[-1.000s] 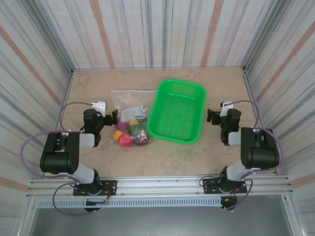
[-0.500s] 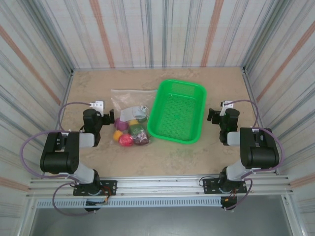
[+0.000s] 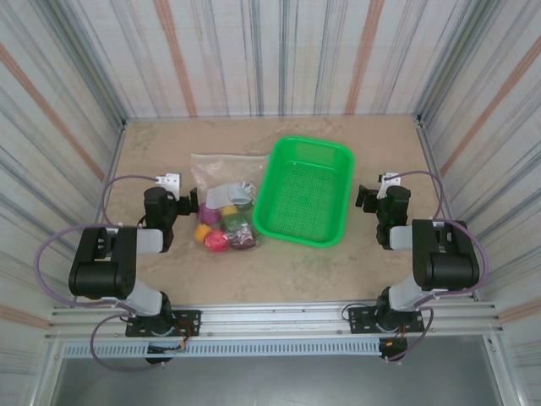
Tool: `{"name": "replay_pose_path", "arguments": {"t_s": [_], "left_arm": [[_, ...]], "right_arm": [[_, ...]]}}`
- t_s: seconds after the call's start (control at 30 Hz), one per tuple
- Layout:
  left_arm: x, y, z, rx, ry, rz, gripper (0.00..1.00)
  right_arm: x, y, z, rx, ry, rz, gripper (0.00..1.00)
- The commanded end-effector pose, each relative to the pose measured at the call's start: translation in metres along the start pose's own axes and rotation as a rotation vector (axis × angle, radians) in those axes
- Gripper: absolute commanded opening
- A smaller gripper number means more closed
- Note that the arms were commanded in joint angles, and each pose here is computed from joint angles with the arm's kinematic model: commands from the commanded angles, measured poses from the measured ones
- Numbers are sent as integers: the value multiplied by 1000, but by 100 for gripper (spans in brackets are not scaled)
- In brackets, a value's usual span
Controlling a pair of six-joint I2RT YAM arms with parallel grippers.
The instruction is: Place the food in the zip-top bag and seal the zipper
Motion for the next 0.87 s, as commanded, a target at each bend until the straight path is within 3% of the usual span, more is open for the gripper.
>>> {"name": "replay_pose_path", "arguments": {"t_s": [0.0, 0.83], "left_arm": [[4, 2, 1, 14, -15, -12, 99], [4, 1, 1, 3, -16, -11, 99]], "right_arm": [[4, -1, -1, -9, -17, -15, 99], [4, -1, -1, -7, -18, -15, 99]]}}
Point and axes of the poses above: each hand's point on the last joint's axis, 136 mm out from that joint toward the fingers, its own z axis back along the fingers, its own y axis along the line the jaws close on, x = y × z, the point moved 6 cm from there along z, back along the fingers, and after that the axes turned 6 degrees about -z, right-handed, at the moved point
